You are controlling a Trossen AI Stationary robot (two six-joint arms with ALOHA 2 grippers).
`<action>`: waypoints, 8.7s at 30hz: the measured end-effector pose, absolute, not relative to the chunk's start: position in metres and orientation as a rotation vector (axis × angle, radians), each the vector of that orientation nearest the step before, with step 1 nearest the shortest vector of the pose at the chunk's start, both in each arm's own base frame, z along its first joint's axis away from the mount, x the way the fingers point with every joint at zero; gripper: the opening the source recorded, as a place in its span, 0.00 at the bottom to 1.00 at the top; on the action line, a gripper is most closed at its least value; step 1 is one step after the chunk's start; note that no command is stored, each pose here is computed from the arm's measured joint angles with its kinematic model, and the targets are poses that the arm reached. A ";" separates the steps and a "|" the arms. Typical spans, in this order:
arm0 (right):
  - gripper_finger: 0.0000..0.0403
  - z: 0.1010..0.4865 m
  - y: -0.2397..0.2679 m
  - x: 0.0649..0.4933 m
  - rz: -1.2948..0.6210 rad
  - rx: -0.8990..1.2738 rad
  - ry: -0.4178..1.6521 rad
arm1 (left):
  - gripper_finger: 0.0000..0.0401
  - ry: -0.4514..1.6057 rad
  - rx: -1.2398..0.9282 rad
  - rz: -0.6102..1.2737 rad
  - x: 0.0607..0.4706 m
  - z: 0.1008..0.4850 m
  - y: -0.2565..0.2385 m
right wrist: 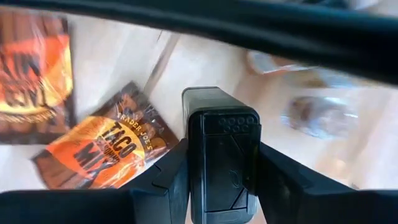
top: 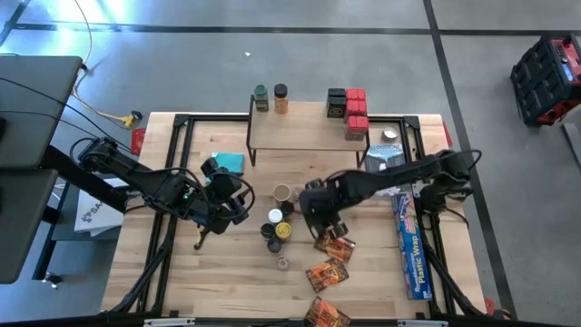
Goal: Shelf spices
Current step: Put the black seasoning can on the shelf, then put the orange seasoning pack on the shelf
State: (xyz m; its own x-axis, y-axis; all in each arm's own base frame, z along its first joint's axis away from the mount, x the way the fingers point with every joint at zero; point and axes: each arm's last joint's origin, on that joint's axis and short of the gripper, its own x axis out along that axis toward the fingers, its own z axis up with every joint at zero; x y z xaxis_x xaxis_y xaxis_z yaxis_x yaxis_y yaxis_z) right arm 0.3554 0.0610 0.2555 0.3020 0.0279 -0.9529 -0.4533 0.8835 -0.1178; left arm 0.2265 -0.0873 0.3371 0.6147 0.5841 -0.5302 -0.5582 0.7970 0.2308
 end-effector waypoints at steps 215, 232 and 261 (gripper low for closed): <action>0.00 0.111 0.200 0.298 1.354 -0.620 0.415 | 0.52 0.293 -0.289 0.724 0.236 0.351 -0.104; 0.00 0.178 0.182 0.279 1.043 -0.320 0.526 | 0.52 0.333 -0.282 0.674 0.236 0.347 -0.112; 0.00 0.107 0.296 0.288 0.577 0.514 1.018 | 0.52 0.255 -0.381 0.512 0.274 0.307 -0.189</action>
